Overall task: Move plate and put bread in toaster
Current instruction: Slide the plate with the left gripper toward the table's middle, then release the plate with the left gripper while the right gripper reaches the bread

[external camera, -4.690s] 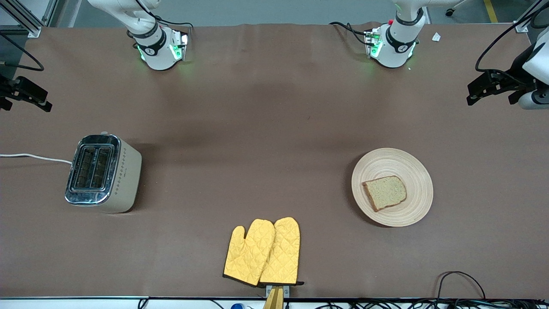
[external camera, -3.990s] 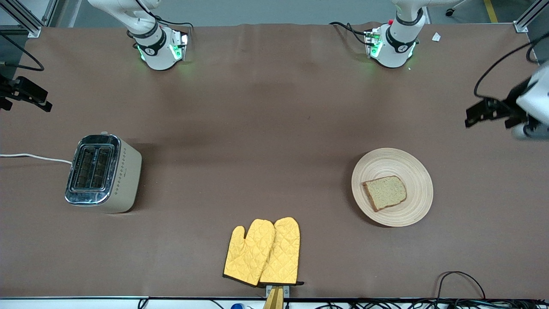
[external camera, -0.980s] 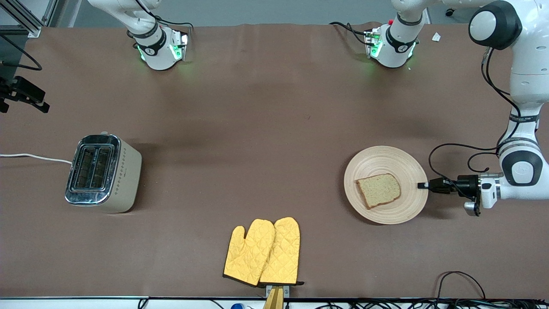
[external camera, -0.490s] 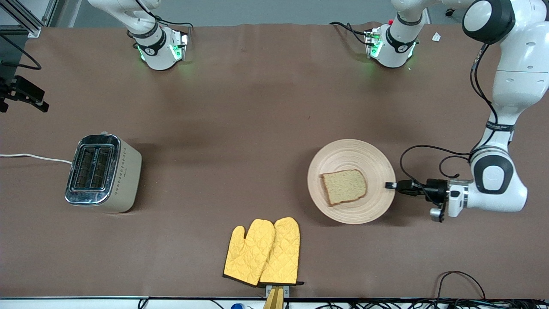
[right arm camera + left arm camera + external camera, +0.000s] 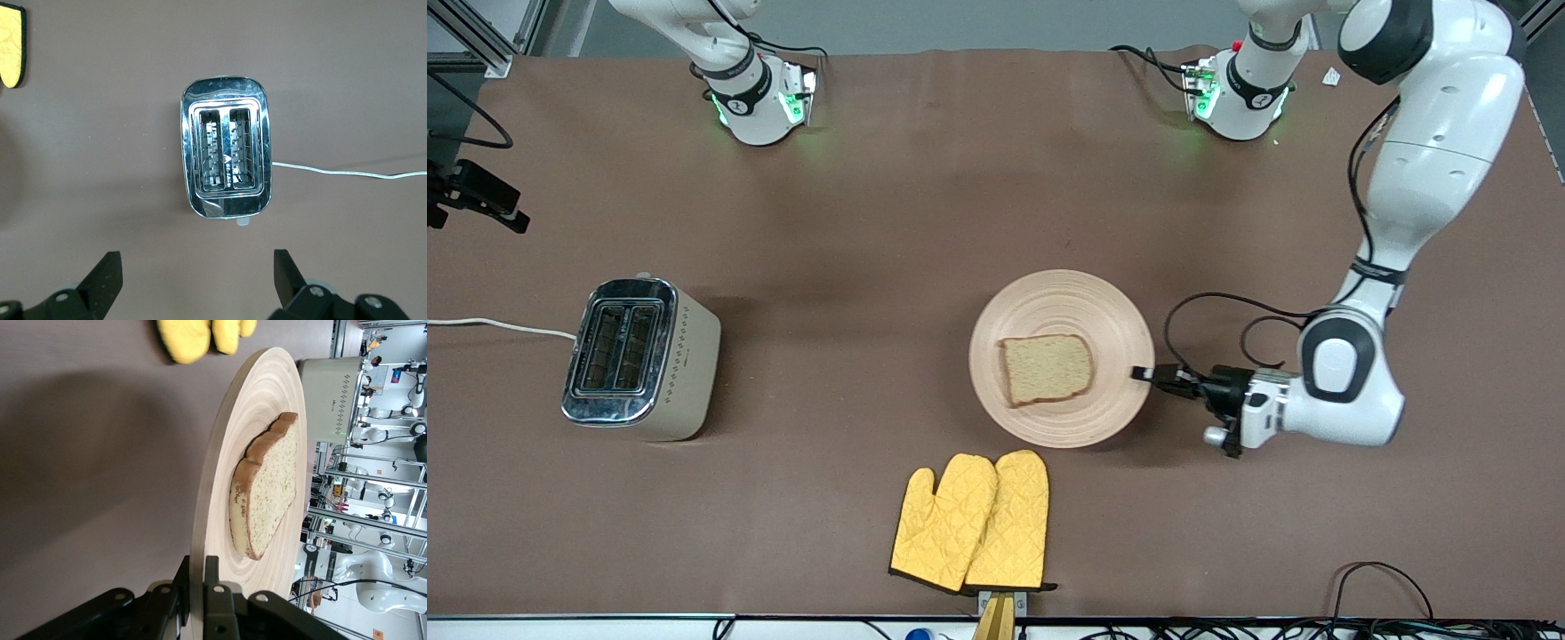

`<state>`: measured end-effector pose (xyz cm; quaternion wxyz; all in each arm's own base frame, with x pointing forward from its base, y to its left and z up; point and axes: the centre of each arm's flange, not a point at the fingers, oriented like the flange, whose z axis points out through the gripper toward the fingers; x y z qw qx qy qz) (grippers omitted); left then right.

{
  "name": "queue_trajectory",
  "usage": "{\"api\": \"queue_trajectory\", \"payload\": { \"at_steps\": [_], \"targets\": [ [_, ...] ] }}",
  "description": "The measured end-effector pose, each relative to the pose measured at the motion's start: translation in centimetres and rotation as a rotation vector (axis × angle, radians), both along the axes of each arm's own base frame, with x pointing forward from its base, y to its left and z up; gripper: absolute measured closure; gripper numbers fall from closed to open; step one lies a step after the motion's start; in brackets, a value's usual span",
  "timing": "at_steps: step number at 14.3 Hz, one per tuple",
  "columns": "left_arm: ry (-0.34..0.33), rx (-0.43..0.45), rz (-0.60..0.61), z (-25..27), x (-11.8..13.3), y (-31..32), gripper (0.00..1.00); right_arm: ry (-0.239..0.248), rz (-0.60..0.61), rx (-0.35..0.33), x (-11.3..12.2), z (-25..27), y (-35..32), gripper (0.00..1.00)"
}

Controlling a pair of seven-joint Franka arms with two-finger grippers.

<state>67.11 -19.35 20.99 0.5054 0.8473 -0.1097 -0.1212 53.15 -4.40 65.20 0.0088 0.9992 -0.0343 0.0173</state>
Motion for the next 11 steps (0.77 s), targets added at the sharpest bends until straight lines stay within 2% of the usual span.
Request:
{"api": "queue_trajectory", "payload": {
  "at_steps": [6, 11],
  "targets": [
    [-0.018, 0.047, -0.054, -2.7, -3.7, -11.5, 0.90, 0.013, 0.000, 0.001, 0.0, -0.3, 0.1, 0.00],
    [-0.011, 0.078, -0.024, -6.5, -5.3, -14.2, 0.90, 0.067, 0.017, 0.025, 0.8, -2.4, 1.2, 0.00]
  ]
}}
